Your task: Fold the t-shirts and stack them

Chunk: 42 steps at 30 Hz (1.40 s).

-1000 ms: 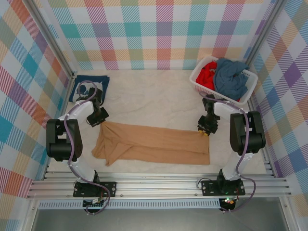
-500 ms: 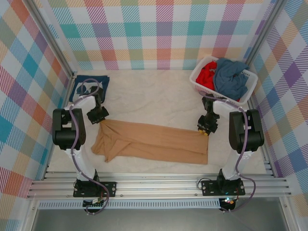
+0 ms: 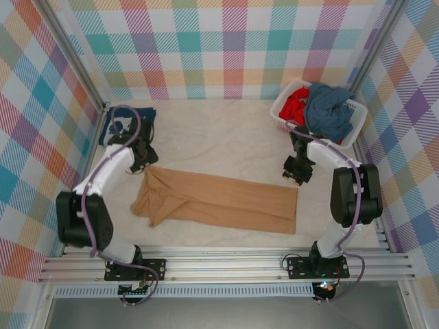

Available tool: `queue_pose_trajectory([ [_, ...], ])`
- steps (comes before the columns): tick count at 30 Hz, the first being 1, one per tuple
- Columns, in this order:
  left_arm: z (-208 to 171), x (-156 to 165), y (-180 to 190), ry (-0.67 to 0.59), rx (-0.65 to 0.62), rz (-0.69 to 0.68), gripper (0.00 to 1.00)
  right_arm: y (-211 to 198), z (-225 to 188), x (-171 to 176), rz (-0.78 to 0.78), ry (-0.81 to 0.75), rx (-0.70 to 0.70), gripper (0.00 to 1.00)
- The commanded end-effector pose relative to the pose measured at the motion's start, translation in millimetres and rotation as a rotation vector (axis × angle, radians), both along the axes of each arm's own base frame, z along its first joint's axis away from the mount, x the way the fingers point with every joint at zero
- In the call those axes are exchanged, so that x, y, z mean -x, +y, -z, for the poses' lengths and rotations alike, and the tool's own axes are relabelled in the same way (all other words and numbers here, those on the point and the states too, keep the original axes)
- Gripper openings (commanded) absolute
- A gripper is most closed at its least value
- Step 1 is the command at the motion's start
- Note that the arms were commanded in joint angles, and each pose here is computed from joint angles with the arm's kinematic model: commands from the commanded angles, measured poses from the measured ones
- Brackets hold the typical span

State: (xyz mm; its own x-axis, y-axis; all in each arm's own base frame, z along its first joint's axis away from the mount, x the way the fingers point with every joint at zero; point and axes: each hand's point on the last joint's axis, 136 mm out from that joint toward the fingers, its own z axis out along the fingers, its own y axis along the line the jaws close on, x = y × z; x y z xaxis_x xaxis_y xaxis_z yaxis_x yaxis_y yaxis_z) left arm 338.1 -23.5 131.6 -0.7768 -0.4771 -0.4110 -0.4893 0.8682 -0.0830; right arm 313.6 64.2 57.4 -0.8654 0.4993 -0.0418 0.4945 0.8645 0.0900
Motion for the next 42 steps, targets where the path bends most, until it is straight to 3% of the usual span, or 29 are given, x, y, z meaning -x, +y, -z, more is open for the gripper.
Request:
queue_pose_trajectory([
  [1, 55.0, 45.9, -43.7, 0.175, 0.194, 0.028, 0.48, 21.2, -8.3, -1.1, -0.082, -0.031, -0.045, 0.3],
  [4, 76.1, 60.5, -55.2, 0.227, 0.217, 0.078, 0.47, 42.3, -5.5, -1.1, -0.147, -0.039, -0.085, 0.3],
  [7, 83.6, 58.8, -54.4, 0.217, 0.198, 0.127, 0.45, 77.7, -5.9, -4.1, -0.22, -0.072, -0.235, 0.32],
  [11, 95.8, 63.5, -69.9, 0.229, 0.263, 0.195, 0.42, 107.4, -8.7, 6.4, -0.313, -0.067, -0.26, 0.34],
  [19, 95.2, 76.8, -71.2, 0.239, 0.267, 0.21, 0.33, 102.5, 6.2, 19.7, -0.272, -0.025, -0.245, 0.34],
  [23, 94.8, 77.4, -73.0, 0.239, 0.269, 0.225, 0.2, 103.2, 4.9, 16.0, -0.266, -0.032, -0.245, 0.34],
  [32, 74.4, 105.9, -82.9, 0.272, 0.242, 0.302, 0.16, 101.9, 6.6, 14.1, -0.258, -0.029, -0.232, 0.33],
  [39, 82.3, 135.0, -104.1, 0.317, 0.274, 0.351, 0.13, 101.7, 10.3, 16.1, -0.257, -0.013, -0.231, 0.33],
  [42, 88.8, 141.0, -109.3, 0.334, 0.269, 0.362, 0.07, 101.3, 10.4, 16.3, -0.257, -0.013, -0.229, 0.33],
])
